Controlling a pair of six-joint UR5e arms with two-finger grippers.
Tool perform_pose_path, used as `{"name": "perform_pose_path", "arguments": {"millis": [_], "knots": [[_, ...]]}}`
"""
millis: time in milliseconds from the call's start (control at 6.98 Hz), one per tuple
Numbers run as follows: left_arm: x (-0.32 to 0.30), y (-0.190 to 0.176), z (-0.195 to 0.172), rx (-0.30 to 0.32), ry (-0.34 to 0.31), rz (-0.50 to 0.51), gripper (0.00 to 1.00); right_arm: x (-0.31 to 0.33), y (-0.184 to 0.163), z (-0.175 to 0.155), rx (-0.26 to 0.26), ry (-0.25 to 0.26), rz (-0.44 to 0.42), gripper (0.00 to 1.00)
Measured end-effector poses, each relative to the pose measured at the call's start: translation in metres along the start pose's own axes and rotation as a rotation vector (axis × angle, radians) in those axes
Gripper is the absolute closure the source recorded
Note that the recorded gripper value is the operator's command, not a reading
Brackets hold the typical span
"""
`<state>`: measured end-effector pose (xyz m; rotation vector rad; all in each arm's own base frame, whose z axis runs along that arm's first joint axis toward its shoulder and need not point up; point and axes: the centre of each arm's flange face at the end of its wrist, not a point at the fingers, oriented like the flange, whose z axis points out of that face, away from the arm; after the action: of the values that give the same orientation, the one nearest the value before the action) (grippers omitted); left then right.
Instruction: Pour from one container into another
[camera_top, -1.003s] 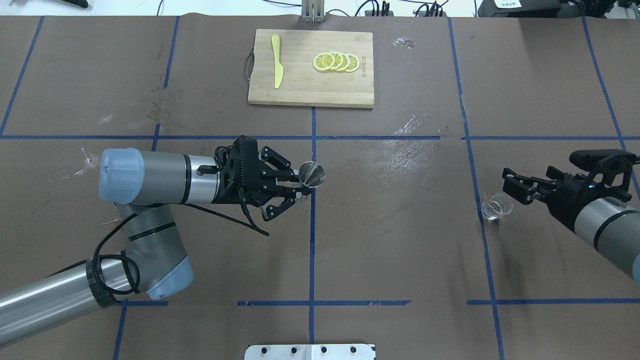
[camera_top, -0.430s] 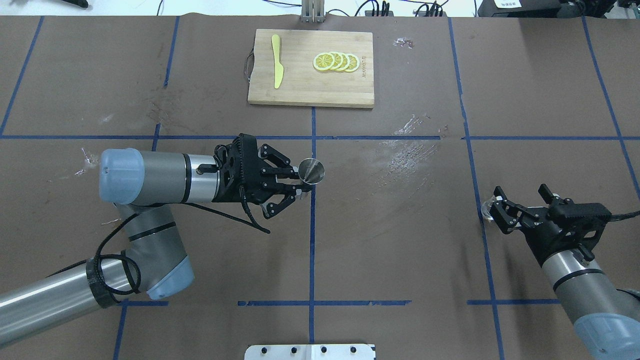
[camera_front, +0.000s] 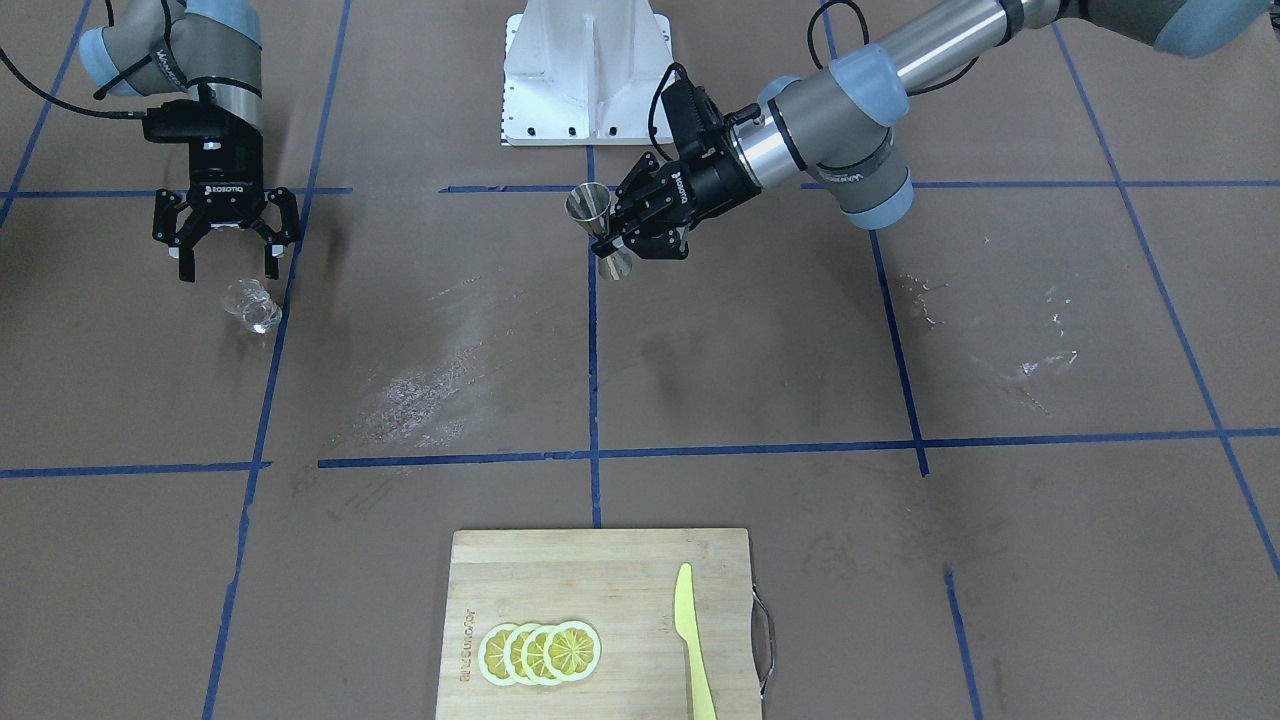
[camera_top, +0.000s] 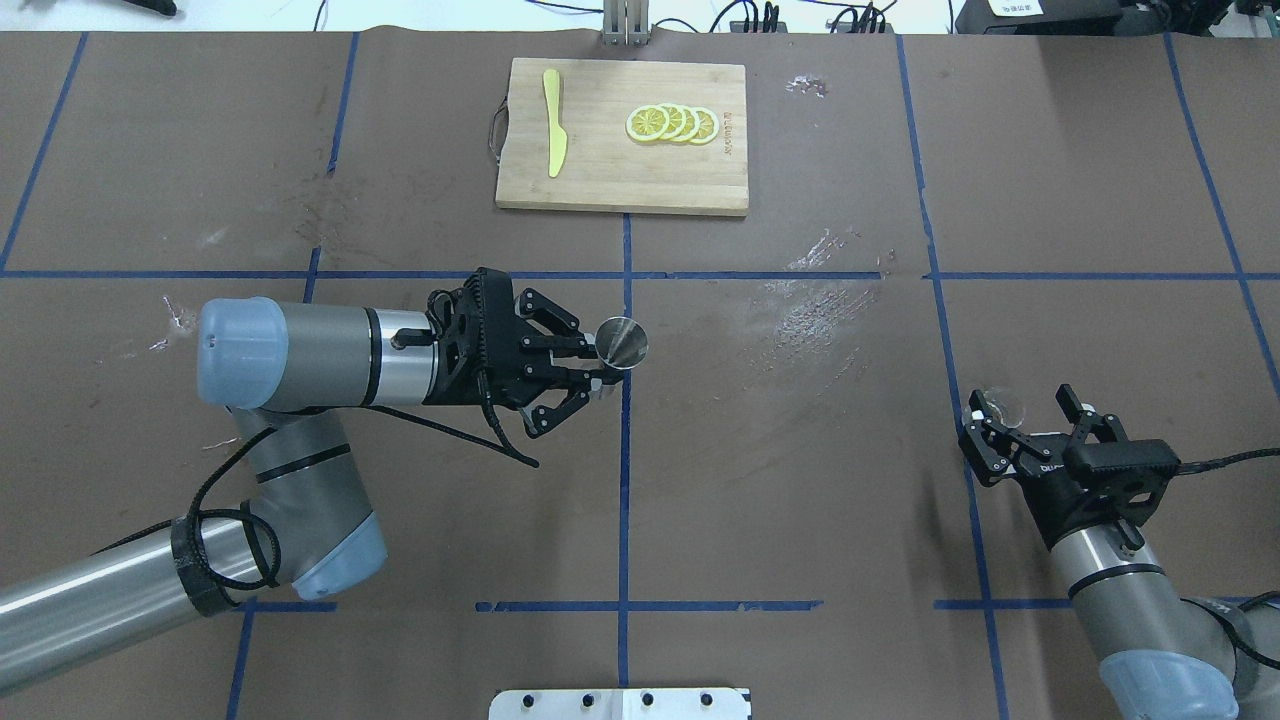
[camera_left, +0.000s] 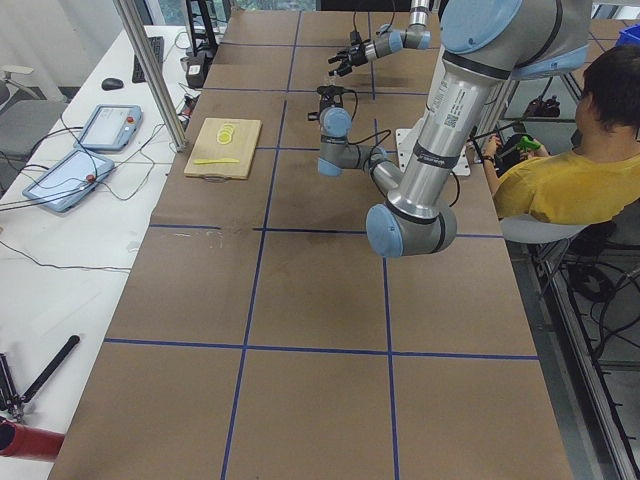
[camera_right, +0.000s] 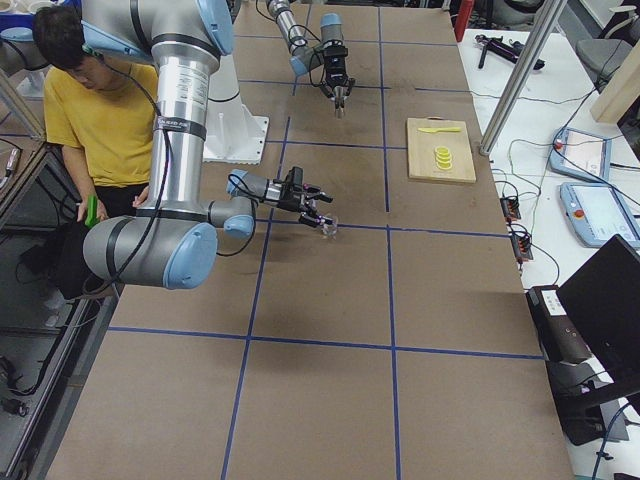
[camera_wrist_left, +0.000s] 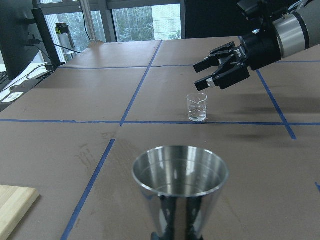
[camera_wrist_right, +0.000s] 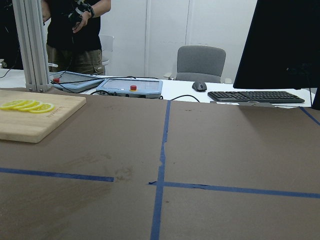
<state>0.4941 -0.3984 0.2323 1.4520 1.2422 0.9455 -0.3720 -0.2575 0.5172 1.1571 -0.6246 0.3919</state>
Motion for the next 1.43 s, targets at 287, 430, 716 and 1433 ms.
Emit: {"name": "perform_pose_path", "arguments": {"millis": [287,430,716,1433], "knots": [[0.000,0.001,-0.001,-0.001,0.000,0.000,1.00,0.005,0.018,0.002,0.011,0.006,-0.008,0.00],[0.000,0.001,-0.001,0.000,0.000,0.000,1.00,0.006,0.024,0.002,0.014,0.007,-0.010,0.00],[0.000,0.002,-0.001,0.000,0.000,0.000,1.00,-0.001,0.039,0.006,0.020,0.007,-0.011,0.00],[0.000,0.003,-0.002,-0.001,0.001,0.001,1.00,-0.008,0.062,0.017,0.033,0.020,-0.035,0.30]]}}
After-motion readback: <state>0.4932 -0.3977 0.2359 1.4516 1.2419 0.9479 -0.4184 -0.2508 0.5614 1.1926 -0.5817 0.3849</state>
